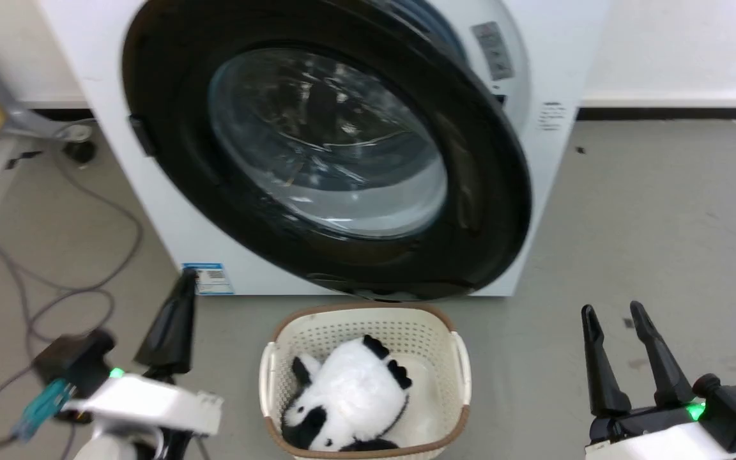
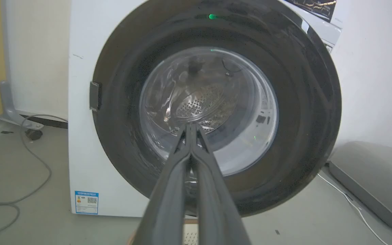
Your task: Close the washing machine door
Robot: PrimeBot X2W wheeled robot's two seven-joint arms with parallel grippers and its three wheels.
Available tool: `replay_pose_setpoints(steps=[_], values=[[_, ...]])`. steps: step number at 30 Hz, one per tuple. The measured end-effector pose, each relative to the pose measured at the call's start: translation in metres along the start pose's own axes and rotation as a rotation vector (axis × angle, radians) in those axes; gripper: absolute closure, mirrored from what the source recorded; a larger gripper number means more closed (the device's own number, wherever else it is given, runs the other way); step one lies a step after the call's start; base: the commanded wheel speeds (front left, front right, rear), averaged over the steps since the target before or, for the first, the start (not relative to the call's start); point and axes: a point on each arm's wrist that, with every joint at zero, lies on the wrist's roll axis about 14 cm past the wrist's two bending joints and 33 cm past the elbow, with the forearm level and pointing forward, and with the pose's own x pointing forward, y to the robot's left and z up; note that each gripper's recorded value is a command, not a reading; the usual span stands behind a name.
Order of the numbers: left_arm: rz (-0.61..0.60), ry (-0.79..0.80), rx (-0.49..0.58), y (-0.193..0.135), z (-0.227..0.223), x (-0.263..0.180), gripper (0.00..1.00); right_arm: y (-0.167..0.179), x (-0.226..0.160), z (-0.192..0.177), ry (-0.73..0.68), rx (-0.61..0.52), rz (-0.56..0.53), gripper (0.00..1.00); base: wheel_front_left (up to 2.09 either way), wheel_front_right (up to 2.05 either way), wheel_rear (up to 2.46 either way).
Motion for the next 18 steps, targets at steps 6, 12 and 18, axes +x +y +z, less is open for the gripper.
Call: replay_pose_setpoints(steps=[6,12,18], values=[[0.125,-0.059,0.122,0.022,0.012,-0.042,0.55,0.021,0.007,-0.003,0.005,0.015,0.064,0.00,0.00,0.00,0.00],[0.112,0.021,0.177,0.011,-0.017,-0.064,0.00,0.029,0.009,-0.005,0.008,0.020,0.090,0.00,0.00,0.00,0.00],[0.086,0.049,0.210,0.005,-0.026,-0.066,0.00,0.030,0.011,-0.008,0.018,0.021,0.095,0.00,0.00,0.00,0.00]])
